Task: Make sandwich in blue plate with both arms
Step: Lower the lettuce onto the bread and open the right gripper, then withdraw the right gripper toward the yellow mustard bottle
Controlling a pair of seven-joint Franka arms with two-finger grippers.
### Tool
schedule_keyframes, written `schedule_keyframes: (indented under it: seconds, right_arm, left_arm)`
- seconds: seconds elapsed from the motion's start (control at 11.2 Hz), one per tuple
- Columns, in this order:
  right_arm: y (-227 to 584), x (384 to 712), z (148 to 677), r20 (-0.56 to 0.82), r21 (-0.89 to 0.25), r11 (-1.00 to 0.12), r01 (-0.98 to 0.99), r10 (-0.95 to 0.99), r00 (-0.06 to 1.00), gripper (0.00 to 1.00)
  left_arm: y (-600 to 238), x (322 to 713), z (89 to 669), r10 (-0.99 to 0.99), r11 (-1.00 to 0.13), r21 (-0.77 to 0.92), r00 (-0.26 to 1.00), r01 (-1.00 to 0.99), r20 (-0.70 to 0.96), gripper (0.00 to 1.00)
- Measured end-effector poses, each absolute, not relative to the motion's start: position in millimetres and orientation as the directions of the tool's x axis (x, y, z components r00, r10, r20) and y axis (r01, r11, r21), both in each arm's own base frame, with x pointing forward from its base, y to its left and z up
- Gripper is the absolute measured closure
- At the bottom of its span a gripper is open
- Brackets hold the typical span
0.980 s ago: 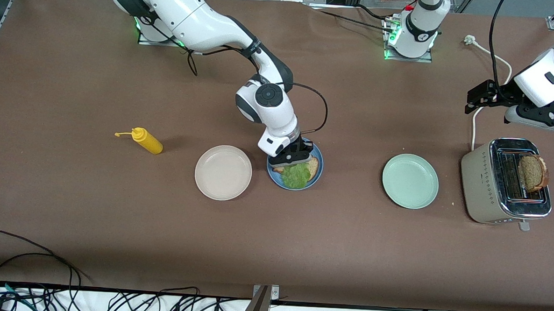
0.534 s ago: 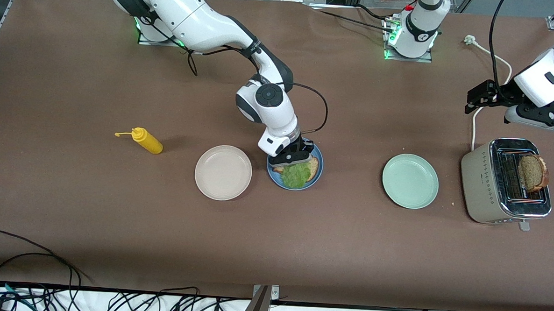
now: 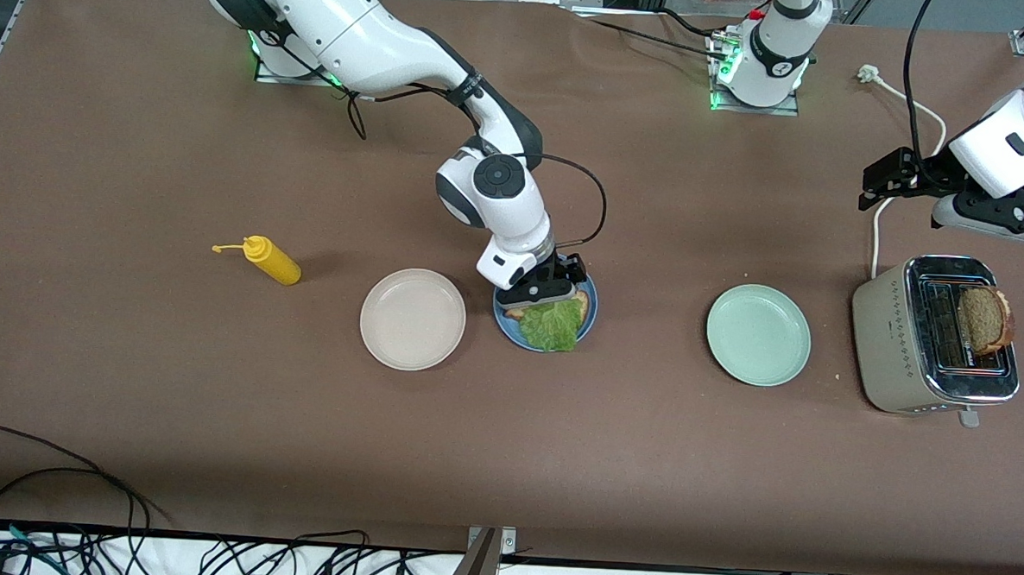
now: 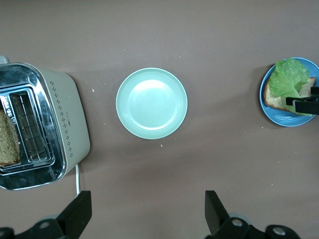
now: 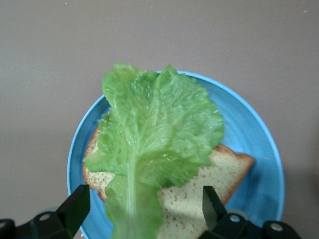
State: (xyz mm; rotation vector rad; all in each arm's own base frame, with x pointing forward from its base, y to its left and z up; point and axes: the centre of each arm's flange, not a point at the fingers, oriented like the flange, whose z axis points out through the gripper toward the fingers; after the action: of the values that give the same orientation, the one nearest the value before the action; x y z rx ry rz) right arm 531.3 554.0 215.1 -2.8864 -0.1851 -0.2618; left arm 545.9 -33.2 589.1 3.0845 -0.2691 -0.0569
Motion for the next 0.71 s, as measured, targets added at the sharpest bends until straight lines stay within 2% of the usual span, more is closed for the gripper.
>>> schedule_keyframes:
  seconds: [0.53,0.71]
  right_arm:
    - [528.0,547.7,296.2,0.136,-0.113,-0.984,0.138,0.122,0.983,0.00]
    - [497.6,561.9,327.6,0.067,-0.100,-0.981,0.169,0.163,0.984,0.00]
  left_arm:
    - [-33.6,545.9,589.0,-0.175,-0.984,0.048,0.984,-0.173,-0.033,0.00]
    - [-33.8,545.8,589.0,-0.175,-0.984,0.048,0.984,-0.173,-0.033,0.00]
